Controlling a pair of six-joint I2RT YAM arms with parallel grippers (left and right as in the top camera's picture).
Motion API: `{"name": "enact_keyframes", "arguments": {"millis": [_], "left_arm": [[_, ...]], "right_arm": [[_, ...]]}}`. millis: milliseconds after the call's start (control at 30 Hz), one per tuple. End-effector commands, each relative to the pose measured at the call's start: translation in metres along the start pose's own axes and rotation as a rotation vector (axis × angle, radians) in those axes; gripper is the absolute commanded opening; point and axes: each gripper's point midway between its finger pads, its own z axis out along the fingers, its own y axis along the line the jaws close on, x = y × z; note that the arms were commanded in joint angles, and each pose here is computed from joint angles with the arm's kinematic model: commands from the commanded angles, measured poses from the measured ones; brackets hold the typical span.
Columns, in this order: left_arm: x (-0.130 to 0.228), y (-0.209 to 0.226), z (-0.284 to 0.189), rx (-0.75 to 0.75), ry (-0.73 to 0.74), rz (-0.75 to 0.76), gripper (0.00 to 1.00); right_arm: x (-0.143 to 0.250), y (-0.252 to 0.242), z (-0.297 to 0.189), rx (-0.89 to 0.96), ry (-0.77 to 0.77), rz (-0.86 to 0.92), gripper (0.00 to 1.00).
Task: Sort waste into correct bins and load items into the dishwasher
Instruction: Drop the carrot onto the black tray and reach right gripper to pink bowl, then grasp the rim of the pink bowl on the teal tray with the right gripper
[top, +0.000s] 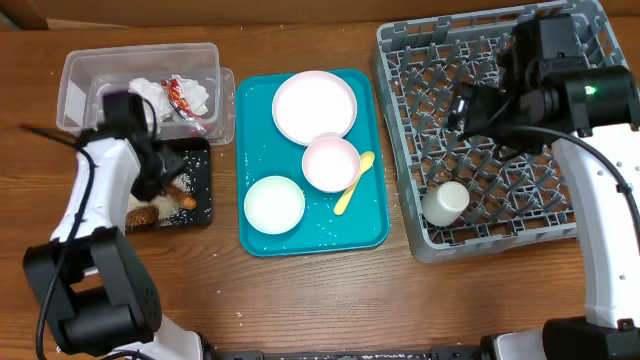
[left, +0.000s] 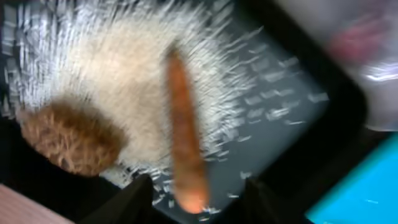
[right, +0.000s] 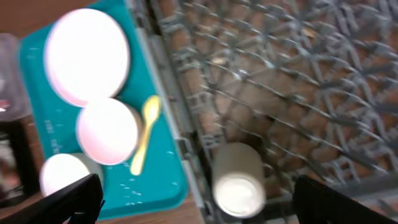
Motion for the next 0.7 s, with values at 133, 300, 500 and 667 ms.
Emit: {"name": "enact_keyframes", "arguments": {"millis": [133, 300, 500, 667], "left_arm": [[-0.012, -0.087, -0.093, 0.240, -0.087, 0.407, 0.63], [-0.005, -0.096, -0.092, 0.214, -0.106, 0.471, 0.73], [-0.009, -0.096, -0.092, 0.180, -0.143, 0.480, 0.80], [-0.011, -0.096, -0.092, 0.181, -0.149, 0.477, 0.94]], "right_arm": [[0.005, 0.115, 0.015, -0.226, -0.053, -0.191, 0.99], [0.030, 0.149, 0.067, -0.215, 0.062, -0.220, 0.89], [0.054, 0.151, 0.129, -0.090, 0.173, -0.130, 0.74], [0.068, 0.140, 0.171, -0.008, 0.257, -0.077, 0.65]]}}
